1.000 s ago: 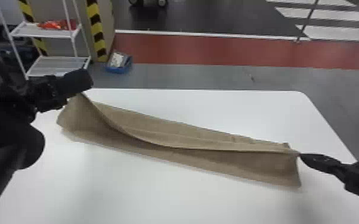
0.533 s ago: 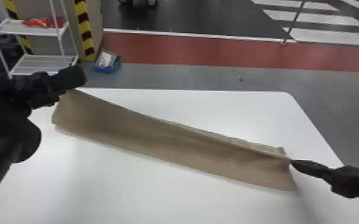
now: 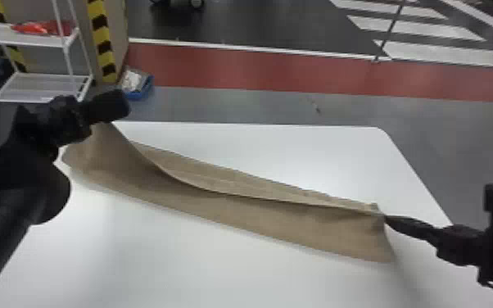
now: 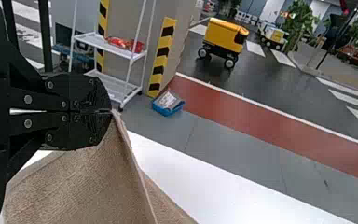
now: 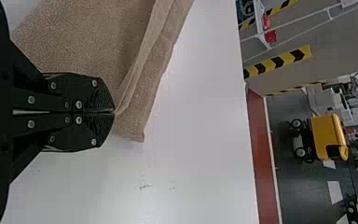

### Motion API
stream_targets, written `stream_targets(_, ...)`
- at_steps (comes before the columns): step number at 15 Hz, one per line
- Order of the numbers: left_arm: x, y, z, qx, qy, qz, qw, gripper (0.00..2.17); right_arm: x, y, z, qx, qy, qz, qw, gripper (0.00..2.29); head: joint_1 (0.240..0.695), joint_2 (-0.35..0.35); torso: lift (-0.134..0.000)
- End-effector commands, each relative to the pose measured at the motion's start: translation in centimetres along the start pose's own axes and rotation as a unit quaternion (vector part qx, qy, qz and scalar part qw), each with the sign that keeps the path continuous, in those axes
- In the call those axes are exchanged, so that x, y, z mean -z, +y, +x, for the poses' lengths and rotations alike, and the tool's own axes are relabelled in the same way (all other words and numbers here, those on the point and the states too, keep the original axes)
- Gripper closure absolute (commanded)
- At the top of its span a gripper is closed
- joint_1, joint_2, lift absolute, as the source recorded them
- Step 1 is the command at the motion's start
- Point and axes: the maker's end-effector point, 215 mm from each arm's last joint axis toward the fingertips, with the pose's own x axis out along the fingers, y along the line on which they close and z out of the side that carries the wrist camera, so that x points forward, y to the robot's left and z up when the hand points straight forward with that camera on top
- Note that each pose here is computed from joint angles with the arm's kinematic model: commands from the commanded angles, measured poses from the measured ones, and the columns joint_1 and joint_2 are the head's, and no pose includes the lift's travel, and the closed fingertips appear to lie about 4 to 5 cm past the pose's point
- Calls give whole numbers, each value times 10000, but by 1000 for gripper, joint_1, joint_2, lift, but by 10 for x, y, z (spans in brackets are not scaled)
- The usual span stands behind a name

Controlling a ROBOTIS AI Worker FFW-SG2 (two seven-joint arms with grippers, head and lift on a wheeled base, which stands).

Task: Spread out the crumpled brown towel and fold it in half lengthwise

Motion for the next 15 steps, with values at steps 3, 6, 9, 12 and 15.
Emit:
stream_targets(3, 4, -6, 4, 17, 176, -155, 9997, 1878, -2, -3, -3, -70, -138, 380, 9992, 1315, 695, -193, -123)
stream_targets(6, 30, -6, 8, 25, 684, -365, 9970, 1878, 8, -16, 0, 20, -109, 671, 9977, 1315, 695, -187, -123)
stream_targets(9, 44, -8, 11, 50, 870, -443, 9952, 1878, 14, -22, 0, 101, -72, 739, 9972, 1315, 695, -178, -123)
stream_targets(12, 37, -14, 11, 57, 819, -391, 9959, 1878, 16, -21, 2, 84, -53, 759, 9971, 1315, 695, -172, -123)
stream_targets(15, 30, -16, 12, 68, 772, -396, 9962, 1878, 17, -22, 0, 94, -58, 865, 9962, 1315, 695, -179, -123)
